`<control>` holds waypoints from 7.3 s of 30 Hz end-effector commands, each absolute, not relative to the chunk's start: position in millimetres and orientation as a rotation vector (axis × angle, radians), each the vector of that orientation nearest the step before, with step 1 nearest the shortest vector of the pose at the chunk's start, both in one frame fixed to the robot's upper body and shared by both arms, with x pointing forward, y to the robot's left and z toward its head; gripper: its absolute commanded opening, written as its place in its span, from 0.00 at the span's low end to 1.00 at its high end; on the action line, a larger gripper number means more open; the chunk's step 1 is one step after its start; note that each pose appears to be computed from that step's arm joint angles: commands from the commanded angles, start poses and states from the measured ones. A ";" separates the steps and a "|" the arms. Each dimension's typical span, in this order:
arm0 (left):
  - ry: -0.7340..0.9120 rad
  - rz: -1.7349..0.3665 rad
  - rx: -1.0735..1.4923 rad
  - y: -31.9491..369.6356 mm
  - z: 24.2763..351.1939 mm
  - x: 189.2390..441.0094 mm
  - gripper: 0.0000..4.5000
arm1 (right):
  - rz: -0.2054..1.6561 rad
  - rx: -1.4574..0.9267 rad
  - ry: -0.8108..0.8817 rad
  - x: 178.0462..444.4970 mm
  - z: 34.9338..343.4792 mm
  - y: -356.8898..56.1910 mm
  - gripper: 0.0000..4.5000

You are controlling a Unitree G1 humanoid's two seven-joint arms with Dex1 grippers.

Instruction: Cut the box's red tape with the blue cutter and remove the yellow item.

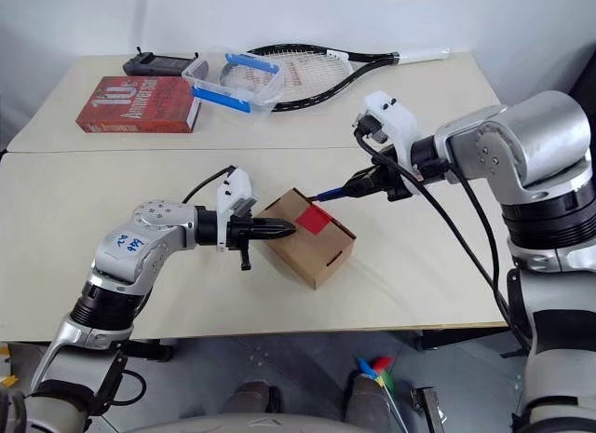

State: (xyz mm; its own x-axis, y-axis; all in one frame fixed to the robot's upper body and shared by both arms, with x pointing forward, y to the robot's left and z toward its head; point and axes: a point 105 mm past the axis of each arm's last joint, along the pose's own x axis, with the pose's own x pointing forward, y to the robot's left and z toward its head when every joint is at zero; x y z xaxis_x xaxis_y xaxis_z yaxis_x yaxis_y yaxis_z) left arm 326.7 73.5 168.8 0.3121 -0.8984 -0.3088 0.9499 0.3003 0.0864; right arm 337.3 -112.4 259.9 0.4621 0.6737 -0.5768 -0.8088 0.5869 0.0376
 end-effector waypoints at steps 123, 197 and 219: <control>0.230 -1.259 0.233 67.4 160.9 320.9 0.00 | 0.825 -0.095 0.654 279.7 299.9 -188.3 0.03; 0.358 -0.976 0.121 133.6 116.6 276.6 0.00 | 1.183 -0.128 0.243 291.4 117.4 -56.0 0.01; 0.291 -1.252 0.191 154.1 189.5 271.4 0.00 | 1.127 0.169 0.417 262.1 187.1 -113.3 0.57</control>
State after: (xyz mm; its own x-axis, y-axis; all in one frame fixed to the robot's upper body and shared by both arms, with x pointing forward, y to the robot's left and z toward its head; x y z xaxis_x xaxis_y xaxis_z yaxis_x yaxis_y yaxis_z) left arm 273.1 160.0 179.3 0.3133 -0.8786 -0.3603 0.9378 0.3459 -0.0281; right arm 271.9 -119.4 175.8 0.3940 0.8818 -0.2592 -0.8250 0.4636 0.3231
